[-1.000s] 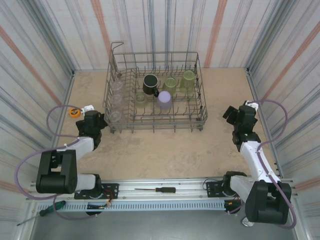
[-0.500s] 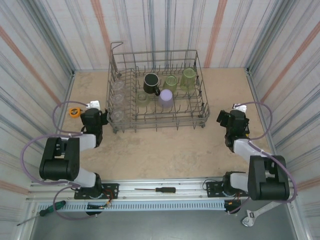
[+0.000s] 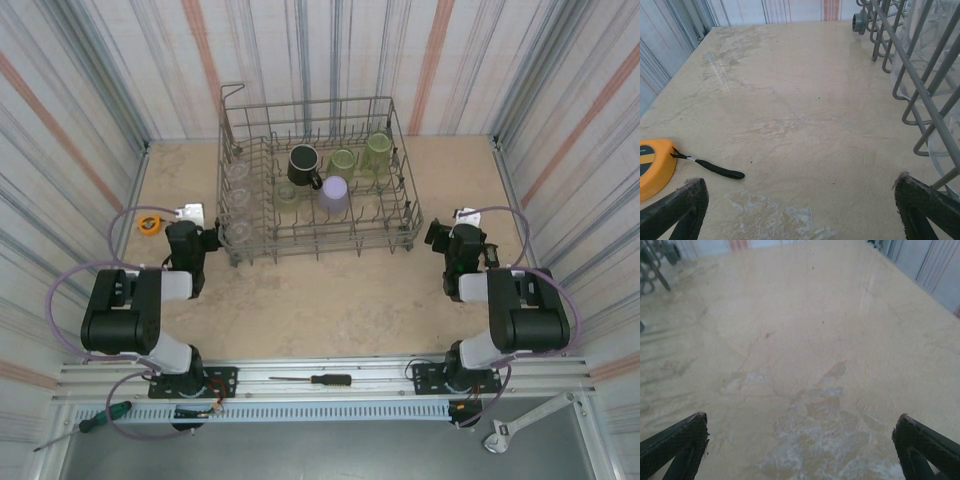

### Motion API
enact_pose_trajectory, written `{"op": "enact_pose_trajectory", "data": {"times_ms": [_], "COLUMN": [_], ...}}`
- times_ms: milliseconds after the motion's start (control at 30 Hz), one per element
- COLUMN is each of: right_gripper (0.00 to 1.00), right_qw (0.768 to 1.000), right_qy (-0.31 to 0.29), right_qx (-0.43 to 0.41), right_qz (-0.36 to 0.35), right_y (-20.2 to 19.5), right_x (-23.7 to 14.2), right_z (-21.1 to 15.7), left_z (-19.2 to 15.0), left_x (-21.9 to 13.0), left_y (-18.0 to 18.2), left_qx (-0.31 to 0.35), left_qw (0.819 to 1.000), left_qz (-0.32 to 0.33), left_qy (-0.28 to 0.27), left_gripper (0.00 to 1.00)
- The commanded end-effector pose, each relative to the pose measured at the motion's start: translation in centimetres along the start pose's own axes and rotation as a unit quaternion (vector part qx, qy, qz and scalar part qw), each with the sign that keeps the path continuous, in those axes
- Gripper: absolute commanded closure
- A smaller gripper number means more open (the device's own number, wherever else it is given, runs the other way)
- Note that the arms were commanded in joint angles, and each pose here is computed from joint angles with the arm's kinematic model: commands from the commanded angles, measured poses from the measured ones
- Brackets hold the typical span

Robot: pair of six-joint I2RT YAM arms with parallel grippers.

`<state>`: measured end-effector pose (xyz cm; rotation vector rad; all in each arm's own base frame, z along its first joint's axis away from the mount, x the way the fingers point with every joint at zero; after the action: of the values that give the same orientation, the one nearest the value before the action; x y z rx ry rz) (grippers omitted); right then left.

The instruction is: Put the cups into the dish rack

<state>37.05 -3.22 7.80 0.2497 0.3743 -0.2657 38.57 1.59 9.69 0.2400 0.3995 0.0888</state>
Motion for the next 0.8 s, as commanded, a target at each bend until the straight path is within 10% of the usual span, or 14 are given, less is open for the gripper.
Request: {"op": "enact_pose_trajectory", "data": {"times_ms": [0, 767], "right_gripper": [0.01, 0.01], "right_qw": [1.000, 1.000], "right_qy": [-0.017, -0.013], "right_qx": [-0.004, 0.004], "right_qz": [0.007, 0.008], "right_y": [0.53, 0.34], "right_x": [0.34, 0.43], "right_z": [1.21, 1.28], "left_z": [0.23, 0.29], "left_x": [-0.32, -0.27], "left_y": [-1.57, -1.95], "left_qx": [0.009, 0.011], "left_qw": [0.999, 0.998], "left_qz": [-0.036, -0.055], "left_qy": [-0.013, -0.012], "left_gripper": [0.01, 0.01]}}
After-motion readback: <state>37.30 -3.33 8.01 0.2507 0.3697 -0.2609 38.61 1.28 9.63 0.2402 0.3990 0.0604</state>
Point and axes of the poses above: each hand's point on the last joint's axis, 136 mm out from that joint toward the fingers, its own x axis out along the fingers, its own y axis along the line the jaws close on, z = x × y, the point moved 1 cm from there along -x, back along the fingers, and after that the axes turned 10 degrees about x, right-handed, at the moved point
